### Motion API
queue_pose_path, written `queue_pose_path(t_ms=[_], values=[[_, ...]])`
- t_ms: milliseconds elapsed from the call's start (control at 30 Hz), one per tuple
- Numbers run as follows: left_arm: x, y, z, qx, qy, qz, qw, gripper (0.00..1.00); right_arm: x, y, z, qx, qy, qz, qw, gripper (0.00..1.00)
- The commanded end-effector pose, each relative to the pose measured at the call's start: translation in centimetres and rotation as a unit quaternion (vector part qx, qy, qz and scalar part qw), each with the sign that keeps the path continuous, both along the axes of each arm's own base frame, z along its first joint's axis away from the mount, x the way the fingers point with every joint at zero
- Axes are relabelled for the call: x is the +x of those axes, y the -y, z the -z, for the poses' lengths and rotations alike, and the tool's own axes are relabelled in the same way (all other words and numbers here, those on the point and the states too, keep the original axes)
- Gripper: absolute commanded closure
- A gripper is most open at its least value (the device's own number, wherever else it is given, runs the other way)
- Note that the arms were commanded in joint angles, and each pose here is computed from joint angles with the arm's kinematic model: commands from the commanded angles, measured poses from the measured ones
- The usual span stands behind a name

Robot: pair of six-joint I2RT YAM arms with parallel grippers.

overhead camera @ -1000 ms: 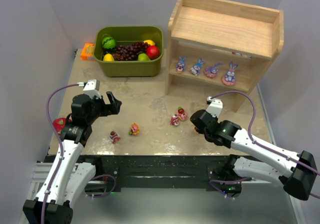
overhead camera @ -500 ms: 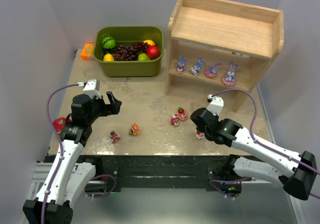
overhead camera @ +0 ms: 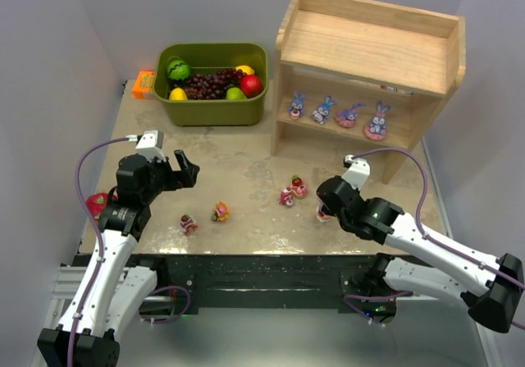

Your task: Place and organize the plastic toys onto the shelf

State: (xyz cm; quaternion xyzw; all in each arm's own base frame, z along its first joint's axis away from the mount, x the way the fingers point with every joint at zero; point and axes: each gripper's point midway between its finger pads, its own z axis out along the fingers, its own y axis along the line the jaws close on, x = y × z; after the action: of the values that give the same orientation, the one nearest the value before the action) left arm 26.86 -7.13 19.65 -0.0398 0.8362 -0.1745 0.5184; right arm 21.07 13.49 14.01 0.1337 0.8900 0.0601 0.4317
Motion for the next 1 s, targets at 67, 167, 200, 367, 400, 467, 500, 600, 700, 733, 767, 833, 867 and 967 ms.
queue_pose_path(t_ms=[67,167,200,367,400,467,500,600,700,733,767,833,867,967], values=[[0.0,0.4,-0.7,-0.003,0.015,0.01,1.0,0.01,1.4,-3.7,-2.7,0.11,0.054,-0.02,0.992,1.0],[0.1,0.4,-0.7,-0.003,0.015,0.01,1.0,0.0,1.9,-5.2,-2.0,0.134,0.054,-0.028,0.989,1.0],[0.1,0.4,-0.7,-0.003,0.015,0.01,1.0,0.0,2.0,-5.3,-1.7,0.135,0.052,-0.026,0.989,1.0],[0.1,0.3,-0.6,-0.002,0.013,0.008,1.0,0.01,2.2,-5.7,-0.2,0.123,0.044,-0.026,0.991,1.0],[0.1,0.3,-0.6,-0.002,0.012,0.008,1.0,0.0,2.1,-5.7,-0.1,0.122,0.045,-0.027,0.991,1.0],[0.1,0.3,-0.6,-0.002,0.012,0.008,1.0,0.0,2.1,-5.4,0.3,0.119,0.045,-0.024,0.992,1.0],[0.2,0.3,-0.7,-0.002,0.014,0.008,1.0,0.01,2.0,-5.3,0.5,0.116,0.044,-0.024,0.992,1.0],[0.1,0.3,-0.7,-0.002,0.013,0.008,1.0,0.0,1.9,-5.1,0.8,0.113,0.041,-0.024,0.992,0.91],[0.1,0.3,-0.6,-0.002,0.012,0.008,1.0,0.01,1.8,-5.1,0.7,0.112,0.042,-0.029,0.992,0.72],[0.1,0.3,-0.6,-0.002,0.012,0.007,1.0,0.01,1.8,-5.1,0.7,0.111,0.043,-0.029,0.992,0.64],[0.1,0.3,-0.6,-0.001,0.012,0.007,1.0,0.0,1.8,-5.1,0.4,0.111,0.045,-0.029,0.992,0.6],[0.1,0.3,-0.6,-0.002,0.013,0.008,1.0,0.01,1.8,-4.9,0.1,0.11,0.048,-0.028,0.992,0.5],[0.2,0.3,-0.6,-0.002,0.013,0.008,1.0,0.0,1.9,-4.9,-0.4,0.11,0.052,-0.028,0.992,0.48],[0.2,0.4,-0.6,-0.002,0.012,0.008,1.0,0.0,2.1,-4.2,-1.5,0.103,0.064,-0.018,0.992,0.41]])
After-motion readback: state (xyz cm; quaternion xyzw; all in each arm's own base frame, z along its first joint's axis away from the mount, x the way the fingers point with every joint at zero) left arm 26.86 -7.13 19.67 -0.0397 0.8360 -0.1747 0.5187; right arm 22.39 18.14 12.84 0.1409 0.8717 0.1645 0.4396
